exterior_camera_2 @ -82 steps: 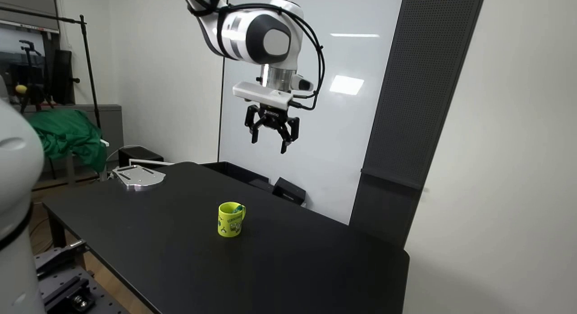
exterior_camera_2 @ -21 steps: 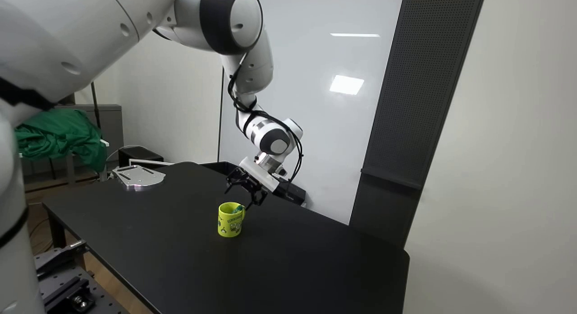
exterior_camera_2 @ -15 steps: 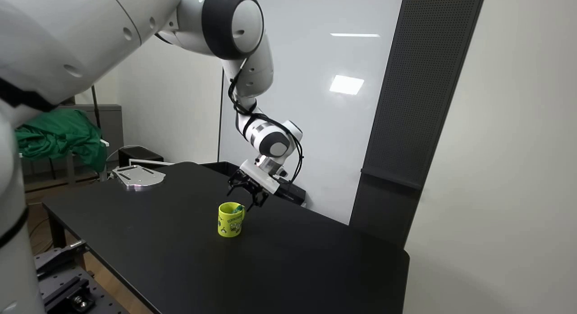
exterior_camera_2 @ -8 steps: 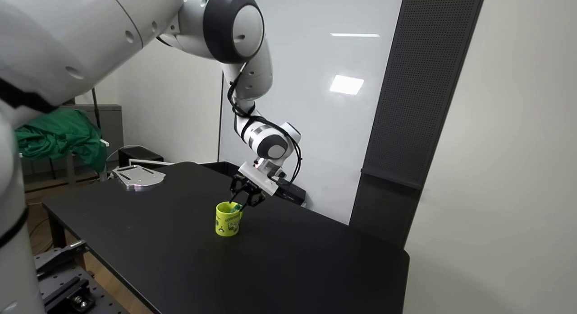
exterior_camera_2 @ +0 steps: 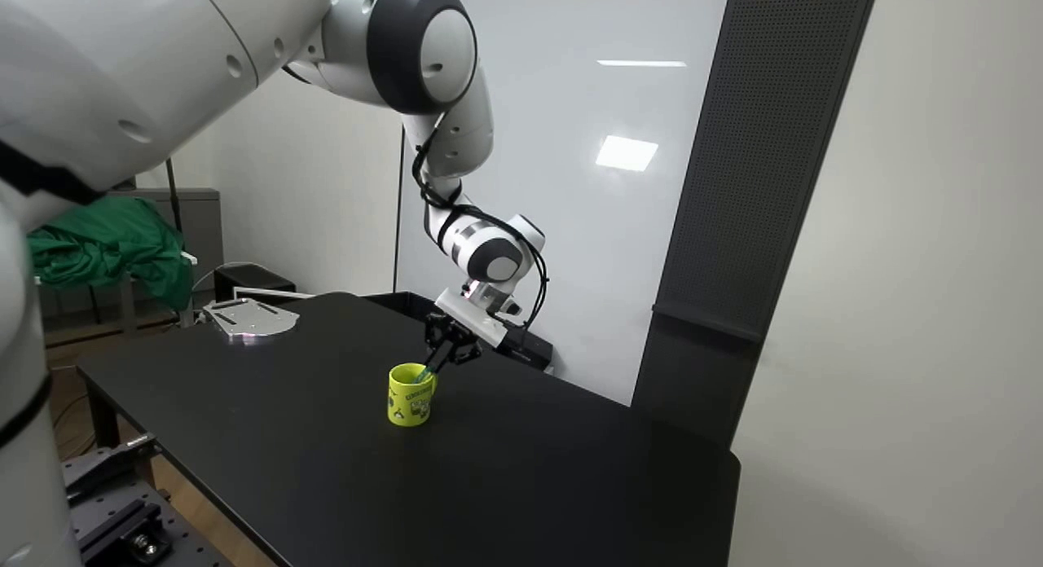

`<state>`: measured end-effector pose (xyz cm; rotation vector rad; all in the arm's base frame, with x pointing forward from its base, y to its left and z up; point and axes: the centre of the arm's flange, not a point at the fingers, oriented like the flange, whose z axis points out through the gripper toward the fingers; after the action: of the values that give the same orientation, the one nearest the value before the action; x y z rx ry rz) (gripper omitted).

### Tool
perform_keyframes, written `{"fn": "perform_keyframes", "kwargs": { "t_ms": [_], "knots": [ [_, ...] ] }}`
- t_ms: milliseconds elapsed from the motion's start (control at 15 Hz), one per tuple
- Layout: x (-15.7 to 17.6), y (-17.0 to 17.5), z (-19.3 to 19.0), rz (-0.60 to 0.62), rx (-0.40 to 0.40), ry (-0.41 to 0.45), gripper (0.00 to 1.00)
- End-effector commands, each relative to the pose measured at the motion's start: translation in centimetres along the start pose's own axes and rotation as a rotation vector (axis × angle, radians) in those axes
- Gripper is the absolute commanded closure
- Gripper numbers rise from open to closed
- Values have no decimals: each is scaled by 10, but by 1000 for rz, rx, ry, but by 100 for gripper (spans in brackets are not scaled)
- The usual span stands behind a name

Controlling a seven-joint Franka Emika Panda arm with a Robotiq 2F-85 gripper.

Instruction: Take the marker out of the mug and put it on the table

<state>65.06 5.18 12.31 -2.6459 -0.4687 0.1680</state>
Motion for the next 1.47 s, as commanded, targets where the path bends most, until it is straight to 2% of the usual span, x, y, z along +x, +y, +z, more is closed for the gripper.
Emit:
{"fn": "perform_keyframes", "kwargs": {
  "t_ms": [0, 467, 667, 1000, 1400],
  "knots": [
    [12, -3, -22, 32, -19, 11, 94],
    [34, -27, -84, 118, -63, 2, 94],
    [39, -44, -112, 120, -81, 11, 94],
    [46, -57, -134, 84, -110, 102, 94],
    [66, -33, -128, 82, -152, 249, 94]
  ]
}}
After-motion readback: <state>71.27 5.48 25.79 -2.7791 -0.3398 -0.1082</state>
